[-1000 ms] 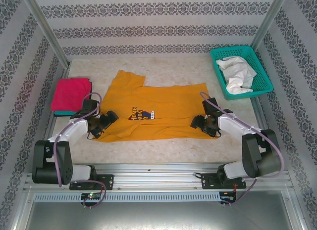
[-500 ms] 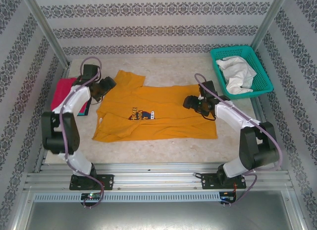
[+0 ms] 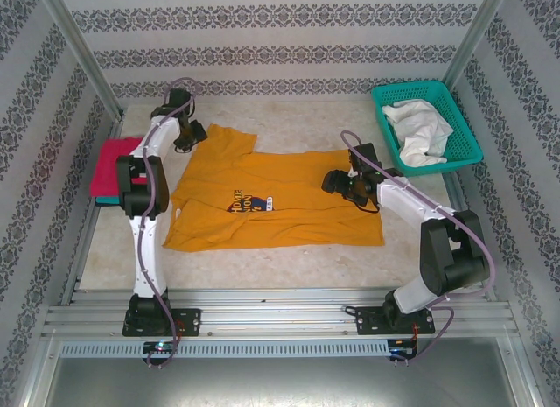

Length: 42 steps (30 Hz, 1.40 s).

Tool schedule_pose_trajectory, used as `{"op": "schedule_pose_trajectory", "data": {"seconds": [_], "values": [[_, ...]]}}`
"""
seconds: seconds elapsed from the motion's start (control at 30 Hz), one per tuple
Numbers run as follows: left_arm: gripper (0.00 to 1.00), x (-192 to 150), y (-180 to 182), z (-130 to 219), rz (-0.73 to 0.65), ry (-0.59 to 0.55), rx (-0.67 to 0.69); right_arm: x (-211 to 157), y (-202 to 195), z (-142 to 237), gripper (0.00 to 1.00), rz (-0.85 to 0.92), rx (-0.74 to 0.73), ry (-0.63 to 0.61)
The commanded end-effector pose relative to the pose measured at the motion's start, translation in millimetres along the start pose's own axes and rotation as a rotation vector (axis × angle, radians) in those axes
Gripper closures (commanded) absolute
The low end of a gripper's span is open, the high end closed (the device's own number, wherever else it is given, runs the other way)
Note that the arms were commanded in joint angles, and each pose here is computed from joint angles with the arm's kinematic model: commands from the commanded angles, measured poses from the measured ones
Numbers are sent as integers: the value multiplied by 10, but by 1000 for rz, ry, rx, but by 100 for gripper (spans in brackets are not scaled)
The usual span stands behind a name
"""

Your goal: Fold and stack the t-shirts

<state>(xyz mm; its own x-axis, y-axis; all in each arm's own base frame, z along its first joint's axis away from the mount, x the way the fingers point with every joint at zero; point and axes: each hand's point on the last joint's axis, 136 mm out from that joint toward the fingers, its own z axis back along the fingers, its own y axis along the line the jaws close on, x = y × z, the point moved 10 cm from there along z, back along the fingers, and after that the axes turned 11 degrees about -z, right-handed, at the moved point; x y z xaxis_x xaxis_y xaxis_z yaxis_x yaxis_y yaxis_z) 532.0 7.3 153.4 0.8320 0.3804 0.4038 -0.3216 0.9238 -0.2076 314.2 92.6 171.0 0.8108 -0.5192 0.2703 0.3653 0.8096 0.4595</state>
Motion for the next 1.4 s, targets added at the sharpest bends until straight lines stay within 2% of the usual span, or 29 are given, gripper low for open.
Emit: {"op": "schedule_pose_trajectory", "data": {"seconds": [0.0,0.17,0.3,0.43,0.5,0.57,0.67,0.8,1.07,1.37], "values": [[56,-26,24,-87,-45,79,36,-15,11,-22,21,5,-11,2],[55,39,-42,-267,-49,120,25,-17,20,-39,21,1,-7,6],[60,18,-87,-344,-40,132,9,-25,4,-25,21,-2,-11,-2],[78,-22,-84,-405,-29,150,9,-16,11,1,21,1,-8,-11],[92,-21,-73,-398,-28,153,7,0,29,22,21,8,-4,-19],[100,-12,-80,-360,-30,151,6,47,39,44,21,13,-10,-42],[100,19,-97,-305,-32,135,-1,193,31,54,22,8,-54,-92],[100,33,-104,-276,-39,126,-5,579,-43,-12,24,-46,-163,-164],[100,-35,-99,-291,-39,132,-29,1274,-55,-390,44,-146,-318,-247],[100,-92,-80,-307,-40,144,-34,1629,22,-848,59,-207,-380,-248]]}}
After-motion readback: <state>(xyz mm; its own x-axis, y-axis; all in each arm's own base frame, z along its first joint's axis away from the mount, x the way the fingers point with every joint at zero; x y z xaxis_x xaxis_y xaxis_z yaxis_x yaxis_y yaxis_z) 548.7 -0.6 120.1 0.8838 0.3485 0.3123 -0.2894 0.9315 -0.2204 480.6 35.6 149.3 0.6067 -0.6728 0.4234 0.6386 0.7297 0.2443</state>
